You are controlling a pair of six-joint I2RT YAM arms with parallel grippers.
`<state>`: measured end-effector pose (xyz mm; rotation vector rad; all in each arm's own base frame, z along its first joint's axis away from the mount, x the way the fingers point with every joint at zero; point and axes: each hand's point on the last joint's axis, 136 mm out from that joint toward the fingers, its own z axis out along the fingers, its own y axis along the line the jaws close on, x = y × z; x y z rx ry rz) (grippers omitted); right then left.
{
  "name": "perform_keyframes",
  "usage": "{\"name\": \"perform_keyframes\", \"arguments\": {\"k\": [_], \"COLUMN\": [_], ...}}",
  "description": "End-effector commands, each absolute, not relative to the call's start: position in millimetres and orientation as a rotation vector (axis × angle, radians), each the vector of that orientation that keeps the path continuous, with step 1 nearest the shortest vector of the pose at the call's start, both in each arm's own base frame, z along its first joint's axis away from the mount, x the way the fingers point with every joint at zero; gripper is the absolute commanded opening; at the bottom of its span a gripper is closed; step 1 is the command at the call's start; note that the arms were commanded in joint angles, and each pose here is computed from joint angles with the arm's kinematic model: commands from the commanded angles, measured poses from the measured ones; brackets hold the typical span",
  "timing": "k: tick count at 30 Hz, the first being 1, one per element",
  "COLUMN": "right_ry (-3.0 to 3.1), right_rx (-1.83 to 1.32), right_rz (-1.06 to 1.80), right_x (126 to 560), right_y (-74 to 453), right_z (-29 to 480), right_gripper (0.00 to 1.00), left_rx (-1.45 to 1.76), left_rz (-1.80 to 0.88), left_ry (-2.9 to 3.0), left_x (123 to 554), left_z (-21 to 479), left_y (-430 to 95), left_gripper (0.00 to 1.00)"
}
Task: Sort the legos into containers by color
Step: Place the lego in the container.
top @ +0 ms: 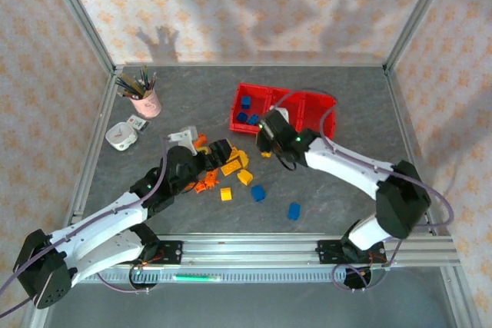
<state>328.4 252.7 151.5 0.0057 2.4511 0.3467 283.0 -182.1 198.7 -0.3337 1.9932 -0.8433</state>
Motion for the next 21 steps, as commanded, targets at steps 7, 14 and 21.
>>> {"name": "perform_keyframes", "arguments": {"k": [7,14,21], "right_ry": [2.372,2.372,2.348], "right_rx": [-0.017,0.012,0.004], "right_rz": [0.287,0.148,0.08], "right_x": [437,505,529], "right_y": [276,270,263], "right_z": [158,136,141], "right_gripper": [0.32,0.35,0.49], "left_rx": [-0.275,-0.281,-0.278], "left_rz": [-0.851,-0.854,-0.825], "left_ry": [1.993,2.018,2.016], "left_x": [309,327,331], "left_z": [205,194,193], "left_y": [-180,-181,-179], "left_gripper": [0.99,0.99,0.99]}}
